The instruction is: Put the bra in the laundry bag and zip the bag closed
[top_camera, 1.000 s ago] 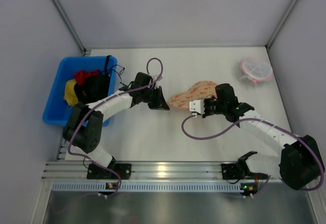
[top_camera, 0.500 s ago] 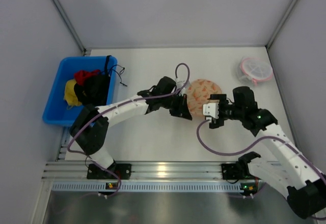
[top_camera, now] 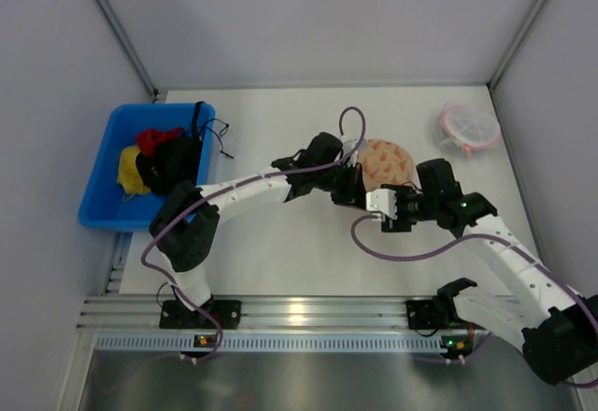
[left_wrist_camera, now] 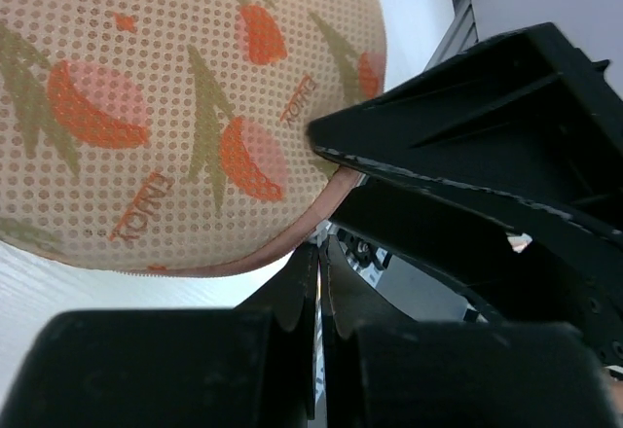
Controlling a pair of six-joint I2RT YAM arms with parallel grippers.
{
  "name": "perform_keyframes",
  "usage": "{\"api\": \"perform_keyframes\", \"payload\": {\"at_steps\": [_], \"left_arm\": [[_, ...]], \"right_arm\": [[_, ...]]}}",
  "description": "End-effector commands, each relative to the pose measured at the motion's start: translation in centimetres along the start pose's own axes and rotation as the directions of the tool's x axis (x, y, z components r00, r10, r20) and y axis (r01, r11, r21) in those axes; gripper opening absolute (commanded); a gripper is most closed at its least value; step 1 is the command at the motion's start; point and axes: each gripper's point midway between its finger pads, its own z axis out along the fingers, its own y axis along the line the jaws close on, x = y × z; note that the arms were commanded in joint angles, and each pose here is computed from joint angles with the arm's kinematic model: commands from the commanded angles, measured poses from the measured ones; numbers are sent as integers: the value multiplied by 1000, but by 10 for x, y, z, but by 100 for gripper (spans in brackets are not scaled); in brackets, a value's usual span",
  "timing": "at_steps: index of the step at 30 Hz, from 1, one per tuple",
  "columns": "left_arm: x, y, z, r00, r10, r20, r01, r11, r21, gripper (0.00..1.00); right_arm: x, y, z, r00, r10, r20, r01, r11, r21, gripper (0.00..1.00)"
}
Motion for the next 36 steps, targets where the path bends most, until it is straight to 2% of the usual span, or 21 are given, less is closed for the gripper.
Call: {"api": "perform_keyframes", "payload": {"at_steps": [1, 7, 11, 12, 13, 18, 22, 31, 36], "left_arm": [[-20, -31, -2, 997, 48, 53, -52, 995, 84, 0], [-13, -32, 2, 999, 36, 38, -39, 996, 82, 0], [-12, -32, 3, 999, 26, 31, -28, 996, 85, 0], [-13, -34, 2, 999, 29, 35, -32, 996, 88, 0], [-14, -34, 2, 999, 31, 37, -34, 996, 88, 0], [-13, -18, -10, 999, 24, 49, -27, 998, 63, 0], [3, 30, -20, 998, -54, 34, 54, 998, -18, 0], [-13, 108, -36, 989, -86, 116, 106, 979, -175, 0], [-29, 120, -35, 988, -65, 141, 94, 974, -207, 0]], "right_arm": [[-11, -25, -1, 999, -37, 23, 35, 997, 67, 57], [-16, -47, 5, 999, -48, 20, 45, 992, 117, 44], [-20, -53, 6, 998, -60, 25, 57, 991, 119, 22], [-19, -51, 6, 998, -57, 23, 55, 992, 112, 9], [-21, -54, 5, 998, -65, 22, 62, 991, 115, 1], [-27, -59, -7, 996, -91, 26, 86, 986, 143, 0], [-30, -54, -16, 992, -122, 37, 115, 981, 153, 0], [-34, -30, -27, 976, -210, 61, 202, 972, 118, 0], [-33, -24, -31, 973, -224, 57, 217, 970, 112, 0]]}}
